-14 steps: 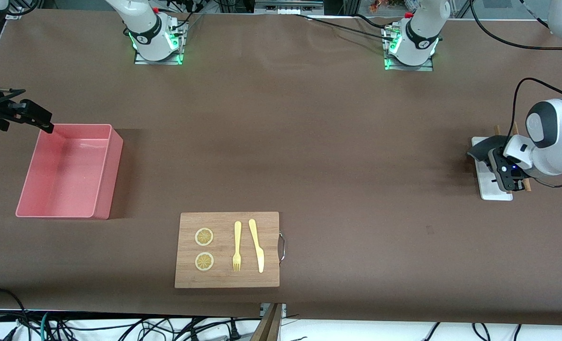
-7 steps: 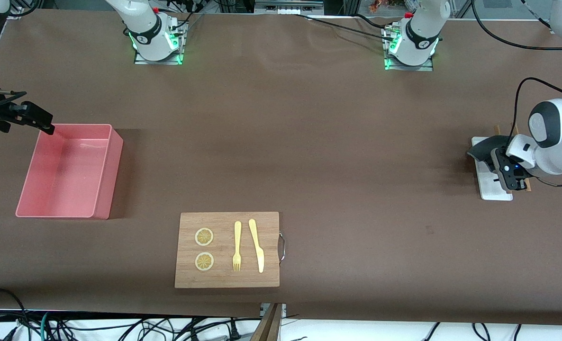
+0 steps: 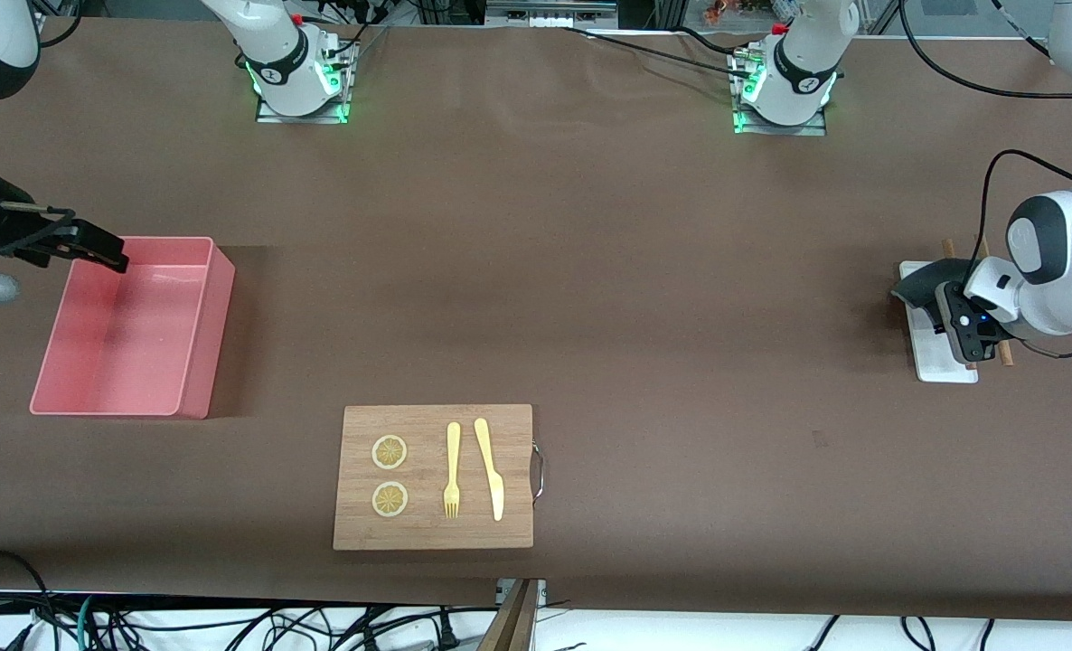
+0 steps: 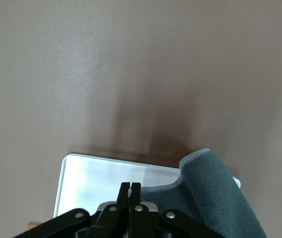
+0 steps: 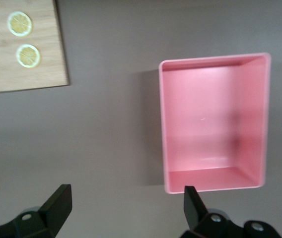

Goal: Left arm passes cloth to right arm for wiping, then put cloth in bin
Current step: 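Lift the cloth with the left gripper while the right gripper moves toward it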

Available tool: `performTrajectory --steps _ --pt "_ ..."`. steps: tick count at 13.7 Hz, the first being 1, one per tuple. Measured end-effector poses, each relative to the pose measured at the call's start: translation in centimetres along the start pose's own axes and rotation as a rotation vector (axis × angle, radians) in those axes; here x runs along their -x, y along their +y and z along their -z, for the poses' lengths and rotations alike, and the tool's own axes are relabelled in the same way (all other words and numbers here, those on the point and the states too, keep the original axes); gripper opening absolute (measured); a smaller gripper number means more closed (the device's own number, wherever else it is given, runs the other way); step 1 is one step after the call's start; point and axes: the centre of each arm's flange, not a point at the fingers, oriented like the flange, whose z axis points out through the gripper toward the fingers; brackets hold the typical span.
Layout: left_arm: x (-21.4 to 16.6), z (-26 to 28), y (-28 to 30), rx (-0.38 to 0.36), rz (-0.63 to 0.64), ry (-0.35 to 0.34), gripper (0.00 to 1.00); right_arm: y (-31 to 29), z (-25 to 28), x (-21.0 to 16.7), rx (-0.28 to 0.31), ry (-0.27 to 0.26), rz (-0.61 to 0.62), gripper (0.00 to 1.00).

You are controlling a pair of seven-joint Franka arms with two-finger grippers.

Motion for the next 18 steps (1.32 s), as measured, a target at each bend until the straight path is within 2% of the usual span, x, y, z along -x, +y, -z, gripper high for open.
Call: performTrajectory --steps 3,7,9,13,18 --pt "-0.4 1.6 -0.6 0.006 -0.007 -0.002 0.02 -0.7 -2.0 -1.2 -0.052 -0.014 -0.107 1.0" --pt "-3.0 6.1 -1.4 0.075 -0.035 0.001 0.02 -4.3 -4.4 -2.2 -0.084 -0.035 -0.225 1.0" --pt "-4.9 8.3 -1.3 0.124 -0.005 0.0 0.02 -6.9 -5.3 -2.3 -0.108 -0.041 -0.292 1.0" --pt "-10.1 12.9 -0.3 0.216 0.099 0.011 0.02 -12.8 -7.3 -2.5 -0.161 -0.039 -0.453 1.0" --pt "-18.8 16.8 2.1 0.315 0.267 0.119 0.02 -19.6 -9.5 -2.4 -0.24 -0.028 -0.661 1.0"
